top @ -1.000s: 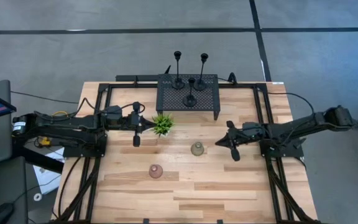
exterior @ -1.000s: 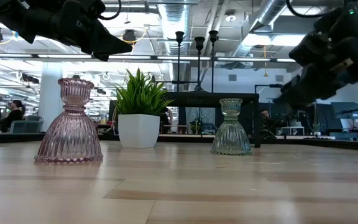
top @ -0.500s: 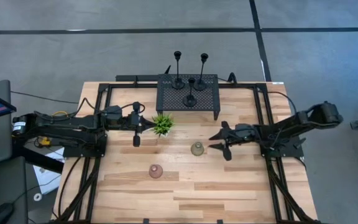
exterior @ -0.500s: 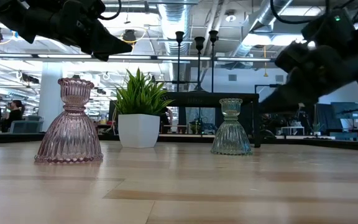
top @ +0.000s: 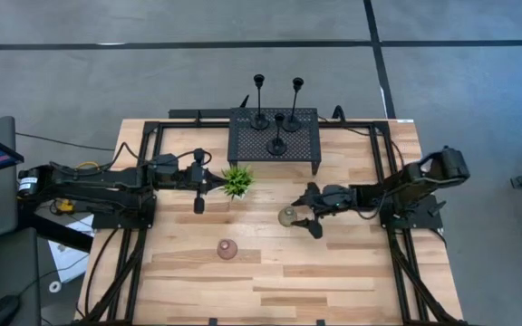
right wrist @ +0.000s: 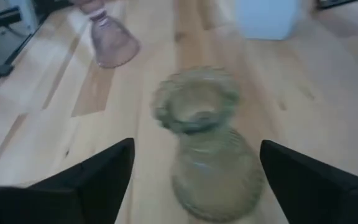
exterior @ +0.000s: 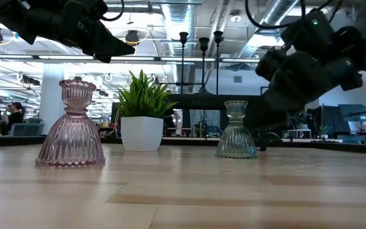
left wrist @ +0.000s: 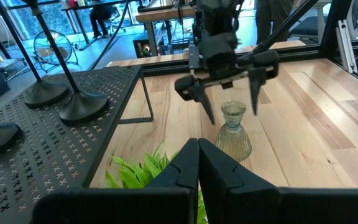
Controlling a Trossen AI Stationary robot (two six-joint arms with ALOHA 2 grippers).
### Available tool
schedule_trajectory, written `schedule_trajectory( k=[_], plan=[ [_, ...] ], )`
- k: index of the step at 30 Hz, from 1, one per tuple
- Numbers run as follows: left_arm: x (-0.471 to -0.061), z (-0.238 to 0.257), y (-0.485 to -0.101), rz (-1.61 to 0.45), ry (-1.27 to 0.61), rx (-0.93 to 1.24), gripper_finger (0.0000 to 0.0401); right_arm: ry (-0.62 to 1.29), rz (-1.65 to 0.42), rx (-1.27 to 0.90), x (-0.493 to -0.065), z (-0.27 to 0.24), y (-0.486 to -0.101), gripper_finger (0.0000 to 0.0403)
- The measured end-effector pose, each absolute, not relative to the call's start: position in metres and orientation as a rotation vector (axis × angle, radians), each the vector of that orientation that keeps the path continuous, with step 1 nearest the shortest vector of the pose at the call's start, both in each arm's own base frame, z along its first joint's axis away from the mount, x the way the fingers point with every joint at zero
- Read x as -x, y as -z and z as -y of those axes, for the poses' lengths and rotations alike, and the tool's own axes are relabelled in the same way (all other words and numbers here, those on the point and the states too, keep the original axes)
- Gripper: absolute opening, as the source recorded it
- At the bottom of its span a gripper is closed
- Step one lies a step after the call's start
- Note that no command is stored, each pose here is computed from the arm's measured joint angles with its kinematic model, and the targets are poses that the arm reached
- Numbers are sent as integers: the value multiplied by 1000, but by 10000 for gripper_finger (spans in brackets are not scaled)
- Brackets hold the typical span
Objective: Pick & Place candle stick holders
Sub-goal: Put the green glass candle holder on the shelf
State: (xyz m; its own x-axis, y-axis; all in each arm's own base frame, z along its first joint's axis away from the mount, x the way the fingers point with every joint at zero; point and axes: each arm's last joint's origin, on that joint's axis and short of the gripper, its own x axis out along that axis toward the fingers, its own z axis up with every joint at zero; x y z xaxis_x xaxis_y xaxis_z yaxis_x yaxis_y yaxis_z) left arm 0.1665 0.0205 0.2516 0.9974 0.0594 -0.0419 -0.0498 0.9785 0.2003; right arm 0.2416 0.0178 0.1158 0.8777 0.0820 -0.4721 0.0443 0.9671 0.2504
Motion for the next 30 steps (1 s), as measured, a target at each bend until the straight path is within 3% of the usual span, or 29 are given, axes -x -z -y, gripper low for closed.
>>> schedule_trajectory(
  k=[7,30],
  plan=[
    [-166,-21,-251,-52,-55,-200,6,-91,-502,-181,-257,-32,-116,338],
    [-166,-20,-251,-55,-54,-196,5,-47,-457,-160,-266,-24,-119,316]
  ],
)
